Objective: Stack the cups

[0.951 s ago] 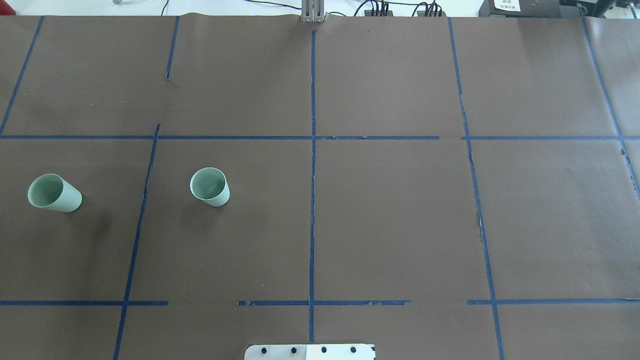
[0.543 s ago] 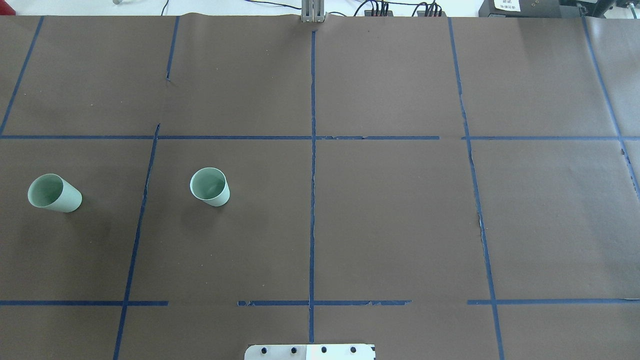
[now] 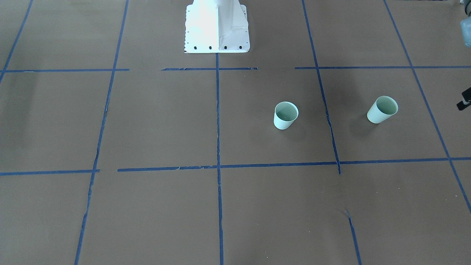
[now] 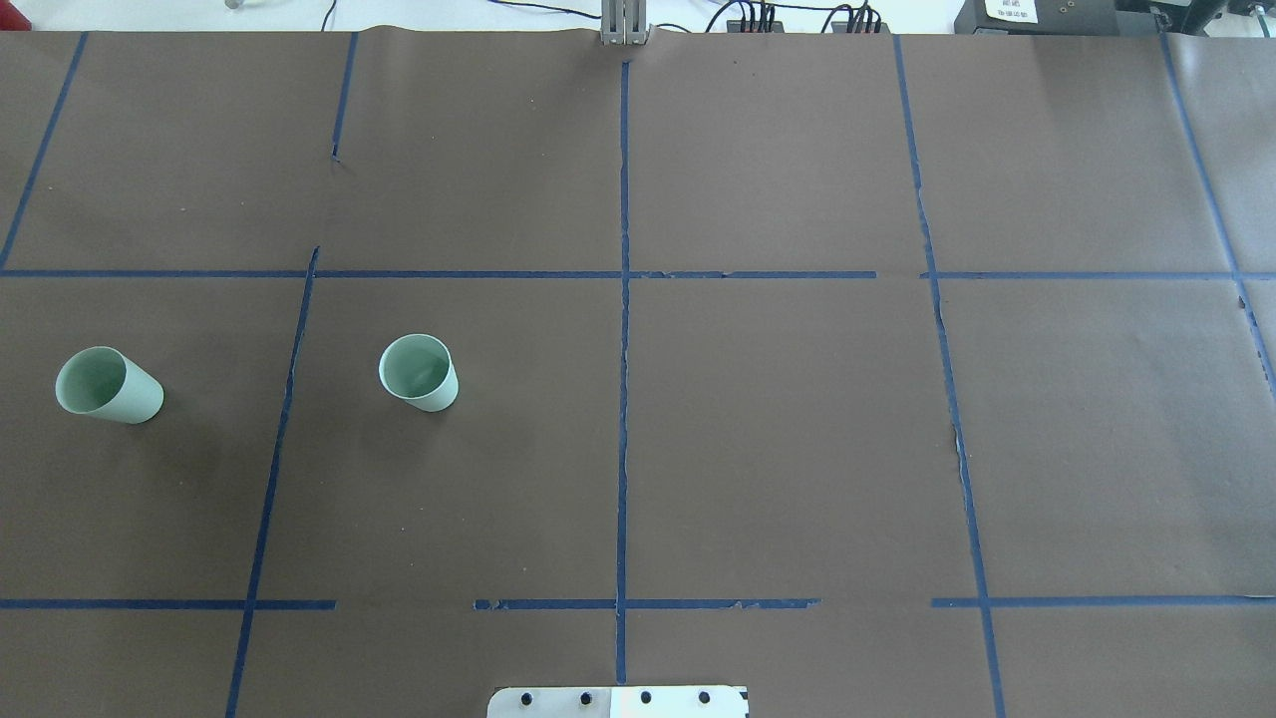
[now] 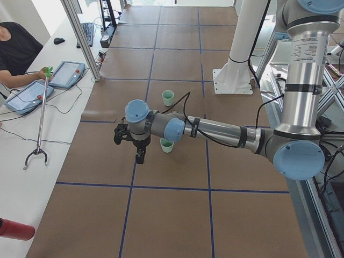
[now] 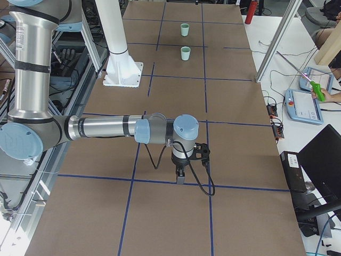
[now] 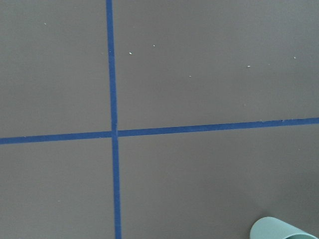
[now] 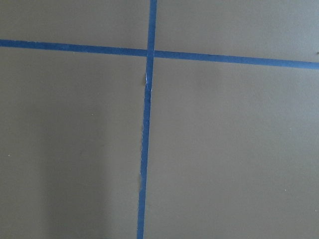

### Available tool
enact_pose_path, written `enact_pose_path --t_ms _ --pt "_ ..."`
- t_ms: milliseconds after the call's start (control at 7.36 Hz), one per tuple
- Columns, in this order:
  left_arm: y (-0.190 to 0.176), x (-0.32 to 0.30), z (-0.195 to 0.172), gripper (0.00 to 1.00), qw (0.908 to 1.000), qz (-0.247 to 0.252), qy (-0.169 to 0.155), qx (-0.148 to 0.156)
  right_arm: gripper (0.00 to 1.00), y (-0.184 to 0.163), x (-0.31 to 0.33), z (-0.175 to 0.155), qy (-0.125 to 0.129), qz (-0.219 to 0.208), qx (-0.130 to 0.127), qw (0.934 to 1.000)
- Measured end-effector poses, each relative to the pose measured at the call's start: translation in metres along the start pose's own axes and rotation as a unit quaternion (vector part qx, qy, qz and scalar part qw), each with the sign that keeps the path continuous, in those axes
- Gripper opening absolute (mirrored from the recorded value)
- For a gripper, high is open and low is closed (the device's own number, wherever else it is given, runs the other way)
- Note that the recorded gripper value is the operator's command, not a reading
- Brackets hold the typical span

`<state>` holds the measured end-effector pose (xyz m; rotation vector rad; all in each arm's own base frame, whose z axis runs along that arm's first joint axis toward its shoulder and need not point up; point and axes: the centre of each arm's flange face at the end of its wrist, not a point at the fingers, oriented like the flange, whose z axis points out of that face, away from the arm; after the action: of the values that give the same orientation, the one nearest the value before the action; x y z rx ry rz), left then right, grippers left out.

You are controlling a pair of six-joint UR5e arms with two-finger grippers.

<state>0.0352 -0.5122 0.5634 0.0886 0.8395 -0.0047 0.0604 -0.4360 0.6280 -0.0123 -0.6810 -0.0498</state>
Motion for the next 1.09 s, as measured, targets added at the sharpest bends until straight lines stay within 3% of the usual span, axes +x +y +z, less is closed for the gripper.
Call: enact_pose_path --t_ms 543,1086 --pt "0.065 0.035 0.071 1.00 0.9988 -0.034 0.032 -0.016 1.00 0.000 0.000 0.000 0.000 0.000 0.000 1.0000" --pt "0.084 0.070 0.109 1.00 0.9976 -0.040 0.042 -0.037 1.00 0.000 0.000 0.000 0.000 0.000 0.000 1.0000"
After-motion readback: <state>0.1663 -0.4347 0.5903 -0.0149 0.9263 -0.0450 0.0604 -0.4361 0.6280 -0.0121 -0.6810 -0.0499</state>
